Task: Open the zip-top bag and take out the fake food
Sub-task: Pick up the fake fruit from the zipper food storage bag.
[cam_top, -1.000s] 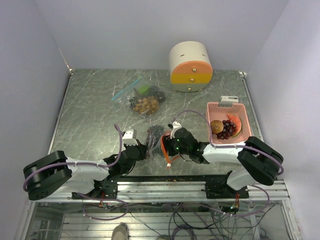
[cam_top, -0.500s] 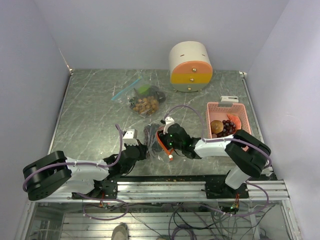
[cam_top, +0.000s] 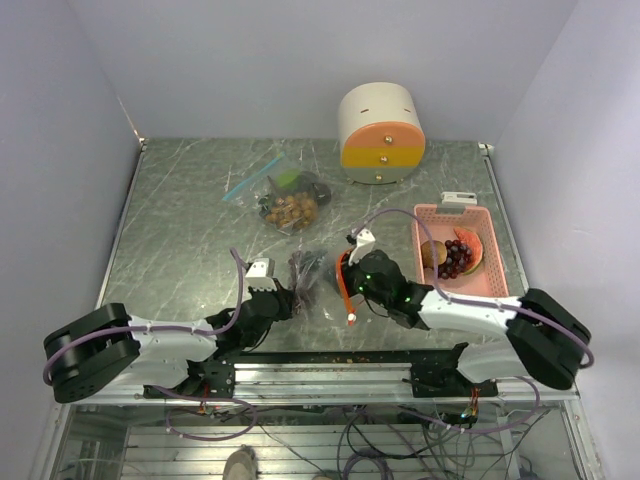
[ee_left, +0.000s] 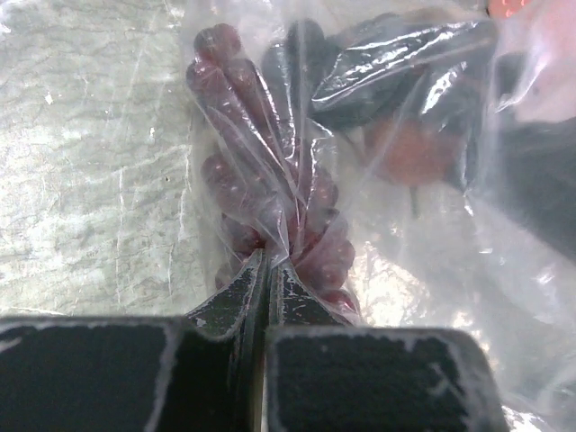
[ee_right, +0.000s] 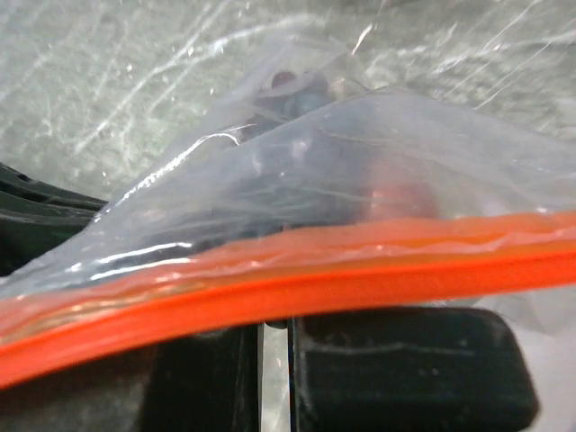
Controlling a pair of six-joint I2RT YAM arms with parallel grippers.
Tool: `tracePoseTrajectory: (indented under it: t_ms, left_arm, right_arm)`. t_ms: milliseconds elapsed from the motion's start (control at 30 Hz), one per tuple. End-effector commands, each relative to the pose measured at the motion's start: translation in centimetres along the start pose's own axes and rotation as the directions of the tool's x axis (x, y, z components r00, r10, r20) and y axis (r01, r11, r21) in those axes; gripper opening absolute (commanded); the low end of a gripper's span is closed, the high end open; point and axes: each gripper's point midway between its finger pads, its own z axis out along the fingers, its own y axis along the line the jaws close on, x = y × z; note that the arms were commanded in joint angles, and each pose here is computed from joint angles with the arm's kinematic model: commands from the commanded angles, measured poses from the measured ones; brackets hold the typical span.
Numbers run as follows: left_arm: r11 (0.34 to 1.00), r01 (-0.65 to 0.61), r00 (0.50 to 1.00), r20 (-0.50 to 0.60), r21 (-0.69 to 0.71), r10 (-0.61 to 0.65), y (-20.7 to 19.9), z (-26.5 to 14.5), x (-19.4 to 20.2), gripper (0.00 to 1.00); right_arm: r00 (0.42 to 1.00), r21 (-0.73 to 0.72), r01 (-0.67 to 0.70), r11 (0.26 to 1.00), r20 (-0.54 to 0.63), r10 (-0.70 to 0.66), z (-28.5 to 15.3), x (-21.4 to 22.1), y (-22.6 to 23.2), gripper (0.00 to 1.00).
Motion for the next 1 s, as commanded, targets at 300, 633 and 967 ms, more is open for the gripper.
tracePoseTrajectory:
  t_ms: [300, 633, 967]
  left_arm:
    - [0.999, 0.028, 0.999, 0.021, -0.027, -0.028, 0.7, -0.2, -0.5, 0.1]
    - [0.999, 0.025, 1.0, 0.001, -0.028, -0.025, 0.5, 0.3, 0.1, 0.11]
    - [0.999, 0.029, 1.0, -0.004, -0.018, -0.03, 0.2, 0.6, 0.3, 0.11]
  right_arm:
    - [0.991, 0.112, 0.025, 0.993, 0.131, -0.039, -6.1, -4.9, -2.4, 0.0]
    - [0.961, 0.131, -0.007, 0.991, 0.277, -0.029, -11.7, -10.8, -2.1, 0.0]
    - [0.956, 0.603, -0.075, 0.794, 0.271, -0.115, -16.8, -12.8, -10.4, 0.0]
